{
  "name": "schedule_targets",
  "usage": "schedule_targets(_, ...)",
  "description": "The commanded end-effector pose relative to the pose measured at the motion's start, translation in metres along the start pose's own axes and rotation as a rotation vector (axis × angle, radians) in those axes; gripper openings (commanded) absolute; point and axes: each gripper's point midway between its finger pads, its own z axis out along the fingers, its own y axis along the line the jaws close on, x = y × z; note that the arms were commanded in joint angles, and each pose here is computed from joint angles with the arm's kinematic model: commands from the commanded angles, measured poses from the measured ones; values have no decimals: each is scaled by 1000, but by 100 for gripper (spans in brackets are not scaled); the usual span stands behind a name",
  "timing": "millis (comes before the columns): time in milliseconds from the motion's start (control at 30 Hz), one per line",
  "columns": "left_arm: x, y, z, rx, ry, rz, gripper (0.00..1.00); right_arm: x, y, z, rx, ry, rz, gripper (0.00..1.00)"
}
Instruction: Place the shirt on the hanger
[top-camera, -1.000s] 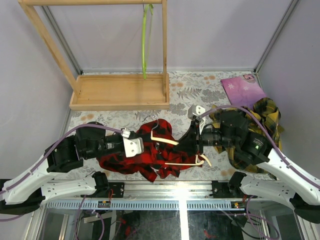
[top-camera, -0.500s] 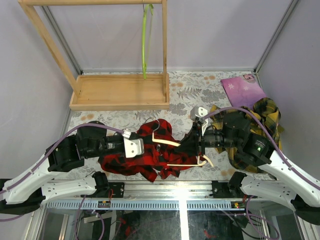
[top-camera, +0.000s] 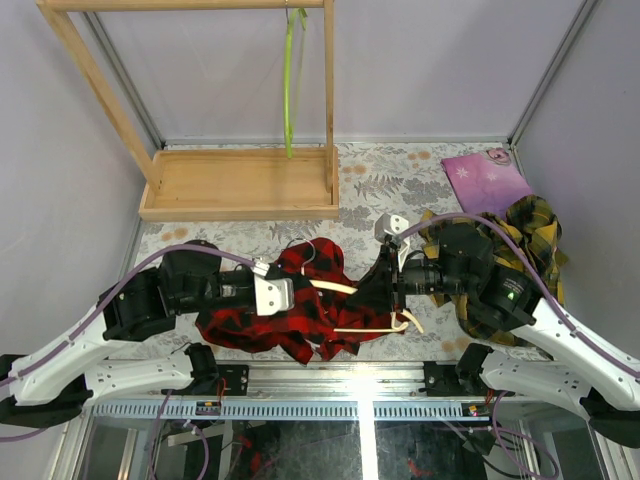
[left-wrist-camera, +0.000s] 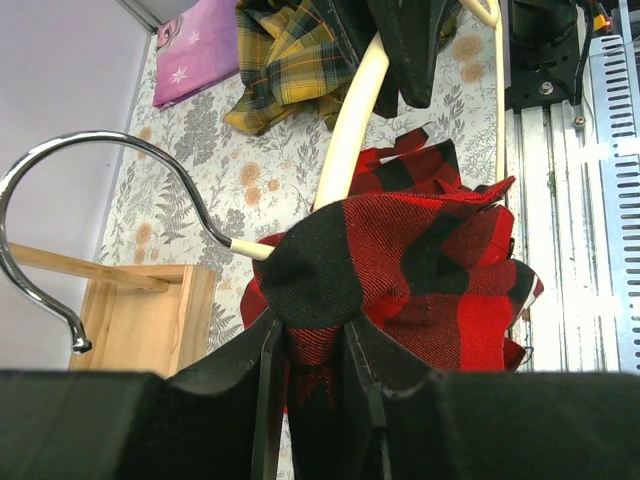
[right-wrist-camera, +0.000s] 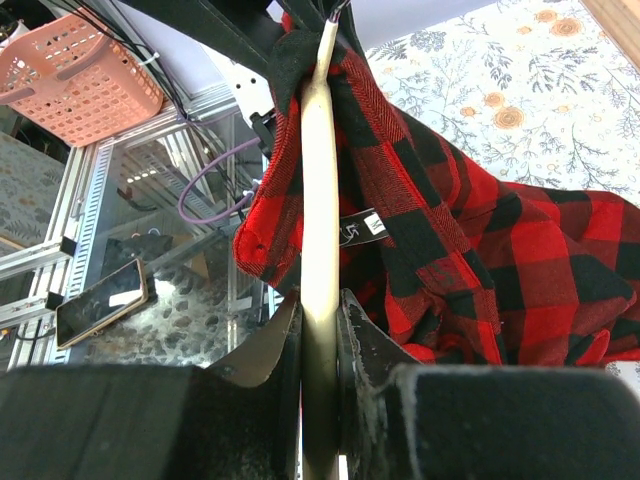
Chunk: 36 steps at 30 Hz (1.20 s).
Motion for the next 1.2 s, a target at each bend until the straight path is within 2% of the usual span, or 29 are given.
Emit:
schedule_targets(0, -27, -1, 2, 31, -110, 34, 21, -32, 4, 2, -16, -118, -68, 0)
schedule_targets(133, -25, -1, 2, 28, -101, 39, 3, -31, 3, 0, -7, -122, -69, 0)
schedule_targets(200, -23, 0, 0, 22, -92, 45, 0, -30, 2, -3, 8, -120, -67, 3)
schedule_targets(300, -18, 2, -4, 4, -72, 55, 0, -30, 1, -10, 41, -122, -73, 19)
schedule_targets(333, -17, 4, -6, -7, -64, 57, 0, -30, 0, -14, 58, -127, -76, 28)
schedule_targets(367, -16, 5, -10, -21, -59, 60, 0, -31, -2, -19, 82, -133, -78, 42)
schedule_targets(400, -14, 7, -13, -37, -51, 63, 0, -31, -2, -23, 103, -138, -78, 49)
schedule_targets(467, -10, 11, -21, -66, -37, 65, 0, -31, -9, -36, 180, -160, -69, 56)
schedule_targets(733, -5, 25, -58, -213, -46, 67, 0, -18, -53, -123, 656, -331, 110, 62)
schedule_targets(867, -3, 29, -66, -252, -41, 62, 0, 1, -65, -160, 817, -411, 211, 65)
schedule_targets(1000, -3, 31, -67, -265, -47, 72, 0, 21, -71, -170, 863, -443, 300, 69)
schedule_targets(1167, -9, 34, -66, -273, -74, 104, 0, 37, -78, -146, 823, -474, 469, 72)
